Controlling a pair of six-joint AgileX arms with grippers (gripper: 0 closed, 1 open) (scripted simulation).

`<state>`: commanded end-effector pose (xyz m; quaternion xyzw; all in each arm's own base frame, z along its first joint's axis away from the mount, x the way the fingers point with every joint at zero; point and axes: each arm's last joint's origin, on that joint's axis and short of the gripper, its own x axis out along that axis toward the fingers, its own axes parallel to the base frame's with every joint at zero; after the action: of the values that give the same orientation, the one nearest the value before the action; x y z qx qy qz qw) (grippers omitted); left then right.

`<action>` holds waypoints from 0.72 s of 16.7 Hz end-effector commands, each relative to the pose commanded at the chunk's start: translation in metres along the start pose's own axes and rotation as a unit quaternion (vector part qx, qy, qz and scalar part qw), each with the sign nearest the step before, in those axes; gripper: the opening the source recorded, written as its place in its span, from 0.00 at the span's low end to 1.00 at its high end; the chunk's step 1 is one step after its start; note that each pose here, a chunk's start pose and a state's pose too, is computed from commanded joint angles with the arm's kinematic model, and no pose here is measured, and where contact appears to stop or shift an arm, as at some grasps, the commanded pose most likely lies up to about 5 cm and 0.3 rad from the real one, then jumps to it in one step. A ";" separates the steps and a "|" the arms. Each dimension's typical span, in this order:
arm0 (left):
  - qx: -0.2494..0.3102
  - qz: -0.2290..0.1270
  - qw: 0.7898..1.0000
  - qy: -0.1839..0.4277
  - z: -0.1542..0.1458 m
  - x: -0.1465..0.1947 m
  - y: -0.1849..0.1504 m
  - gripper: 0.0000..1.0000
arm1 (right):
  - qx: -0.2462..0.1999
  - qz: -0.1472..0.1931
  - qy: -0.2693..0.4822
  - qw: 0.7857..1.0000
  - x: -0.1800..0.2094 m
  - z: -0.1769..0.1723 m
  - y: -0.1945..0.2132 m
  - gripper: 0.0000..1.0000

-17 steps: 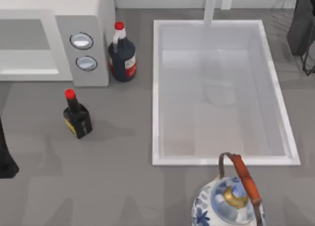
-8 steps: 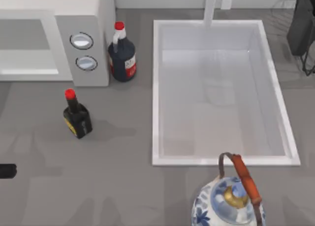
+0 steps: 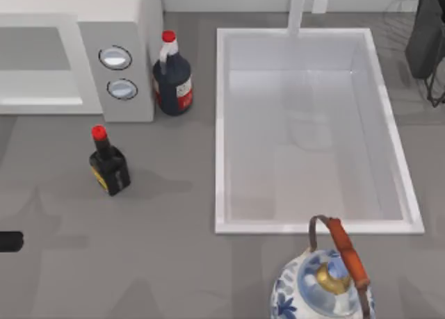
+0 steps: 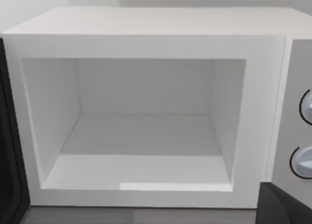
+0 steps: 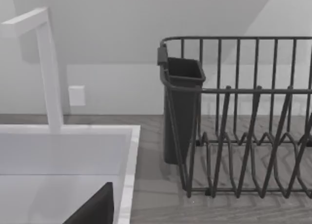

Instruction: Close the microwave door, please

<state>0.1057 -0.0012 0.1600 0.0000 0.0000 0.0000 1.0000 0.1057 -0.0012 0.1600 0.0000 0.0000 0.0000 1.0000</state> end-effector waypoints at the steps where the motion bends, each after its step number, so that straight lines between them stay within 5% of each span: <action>1: 0.000 0.000 1.000 0.000 0.000 0.000 0.000 0.00 | 0.000 0.000 0.000 1.000 0.000 0.000 0.000 1.00; 12: 0.000 0.000 1.000 0.000 0.007 -0.011 -0.009 0.00 | 0.000 0.000 0.000 1.000 0.000 0.000 0.000 1.00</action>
<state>0.0950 -0.0105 0.1675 0.0000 0.0000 0.0000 1.0000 0.1057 -0.0012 0.1600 0.0000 0.0000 0.0000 1.0000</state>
